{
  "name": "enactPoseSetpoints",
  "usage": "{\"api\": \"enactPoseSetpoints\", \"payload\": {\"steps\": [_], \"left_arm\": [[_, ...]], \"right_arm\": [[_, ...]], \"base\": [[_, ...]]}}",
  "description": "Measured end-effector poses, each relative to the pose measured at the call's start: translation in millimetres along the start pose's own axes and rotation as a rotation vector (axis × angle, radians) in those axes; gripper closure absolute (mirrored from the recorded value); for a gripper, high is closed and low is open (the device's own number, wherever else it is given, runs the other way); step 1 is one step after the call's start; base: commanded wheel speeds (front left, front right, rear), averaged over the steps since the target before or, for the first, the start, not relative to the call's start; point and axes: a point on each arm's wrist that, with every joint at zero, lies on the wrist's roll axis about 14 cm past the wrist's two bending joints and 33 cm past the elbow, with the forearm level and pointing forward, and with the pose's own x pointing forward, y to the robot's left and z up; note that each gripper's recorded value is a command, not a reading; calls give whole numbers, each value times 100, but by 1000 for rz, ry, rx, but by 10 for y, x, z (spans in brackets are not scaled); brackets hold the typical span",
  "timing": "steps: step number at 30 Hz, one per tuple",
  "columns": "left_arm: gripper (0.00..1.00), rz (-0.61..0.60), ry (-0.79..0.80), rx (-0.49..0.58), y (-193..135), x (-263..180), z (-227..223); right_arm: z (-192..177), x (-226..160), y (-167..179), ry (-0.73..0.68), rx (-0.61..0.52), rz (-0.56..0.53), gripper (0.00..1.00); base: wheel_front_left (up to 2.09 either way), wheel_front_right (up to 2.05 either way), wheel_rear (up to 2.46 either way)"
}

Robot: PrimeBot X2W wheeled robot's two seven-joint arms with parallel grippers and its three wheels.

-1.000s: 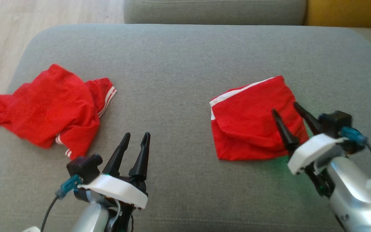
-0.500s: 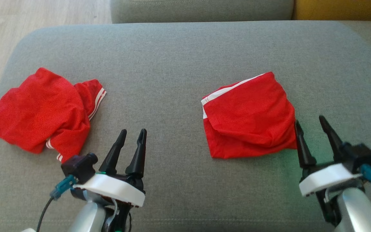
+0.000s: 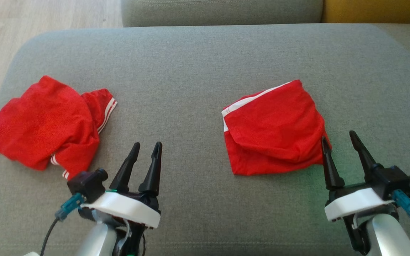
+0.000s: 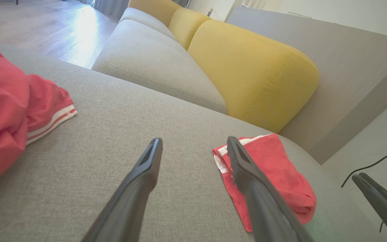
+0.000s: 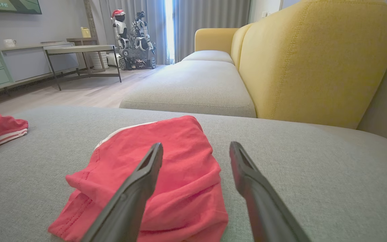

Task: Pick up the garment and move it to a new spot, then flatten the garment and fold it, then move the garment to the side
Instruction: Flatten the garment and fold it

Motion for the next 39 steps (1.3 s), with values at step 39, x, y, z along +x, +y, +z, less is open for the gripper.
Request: {"api": "enactPoseSetpoints", "payload": {"steps": [39], "left_arm": [[0, 82, 30, -5, 265, -53, -93]], "right_arm": [[-640, 240, 1010, 221, -55, 389, 0]], "base": [[0, 0, 0]]}}
